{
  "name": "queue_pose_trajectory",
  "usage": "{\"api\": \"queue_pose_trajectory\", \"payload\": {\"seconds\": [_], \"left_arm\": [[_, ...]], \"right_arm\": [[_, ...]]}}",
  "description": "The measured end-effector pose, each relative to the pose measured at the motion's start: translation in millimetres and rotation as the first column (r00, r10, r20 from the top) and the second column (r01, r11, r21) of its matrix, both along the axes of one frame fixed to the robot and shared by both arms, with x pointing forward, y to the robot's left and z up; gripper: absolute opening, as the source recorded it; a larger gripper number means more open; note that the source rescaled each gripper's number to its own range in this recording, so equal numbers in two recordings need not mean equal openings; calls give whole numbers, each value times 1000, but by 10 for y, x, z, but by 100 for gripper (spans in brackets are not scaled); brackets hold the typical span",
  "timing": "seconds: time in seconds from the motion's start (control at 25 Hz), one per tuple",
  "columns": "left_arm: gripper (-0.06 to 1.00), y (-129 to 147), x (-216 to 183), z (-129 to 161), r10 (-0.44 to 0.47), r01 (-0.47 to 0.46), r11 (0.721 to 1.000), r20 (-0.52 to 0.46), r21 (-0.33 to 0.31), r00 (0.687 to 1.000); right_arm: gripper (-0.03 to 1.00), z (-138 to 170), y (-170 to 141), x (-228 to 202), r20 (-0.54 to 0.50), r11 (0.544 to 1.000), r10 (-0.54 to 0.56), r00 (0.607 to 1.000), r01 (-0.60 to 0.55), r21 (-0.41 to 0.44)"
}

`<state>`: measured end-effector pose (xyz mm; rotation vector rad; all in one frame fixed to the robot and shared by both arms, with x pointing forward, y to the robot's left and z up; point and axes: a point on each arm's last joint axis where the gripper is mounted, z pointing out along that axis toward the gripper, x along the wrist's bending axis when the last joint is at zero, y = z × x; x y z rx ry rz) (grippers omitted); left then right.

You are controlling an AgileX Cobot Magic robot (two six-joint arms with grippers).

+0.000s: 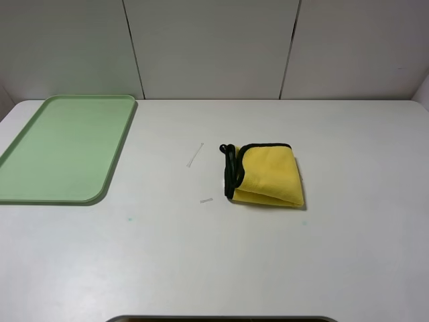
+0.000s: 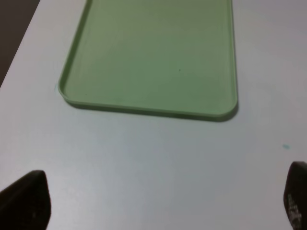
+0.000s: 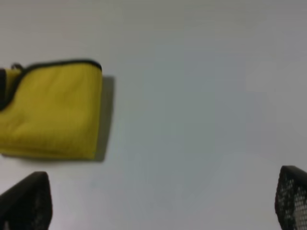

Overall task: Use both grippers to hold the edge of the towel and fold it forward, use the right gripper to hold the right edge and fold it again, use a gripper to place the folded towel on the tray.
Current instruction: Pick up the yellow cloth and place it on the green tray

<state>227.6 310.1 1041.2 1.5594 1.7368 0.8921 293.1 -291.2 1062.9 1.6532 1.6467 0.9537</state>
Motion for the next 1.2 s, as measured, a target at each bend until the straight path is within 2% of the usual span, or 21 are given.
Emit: {"api": "queue_pose_trajectory", "payload": {"seconds": [0.2, 0.4, 0.48, 0.64, 1.2], "left_arm": [[97, 0, 0, 0, 0, 0, 1000, 0, 0, 1000], [97, 0, 0, 0, 0, 0, 1000, 0, 0, 1000], [97, 0, 0, 0, 0, 0, 1000, 0, 0, 1000], [97, 0, 0, 0, 0, 0, 1000, 0, 0, 1000], [97, 0, 0, 0, 0, 0, 1000, 0, 0, 1000]], "right_arm": [[100, 66, 18, -279, 165, 1000, 7, 986, -4, -21], [100, 73, 32, -484, 266, 1000, 11, 964, -3, -29], [100, 44, 39, -551, 263, 999, 18, 965, -9, -37], [100, -70, 42, -586, 163, 996, 48, 986, -35, -78], [100, -98, 12, -577, 151, 998, 5, 988, 5, -66]]}}
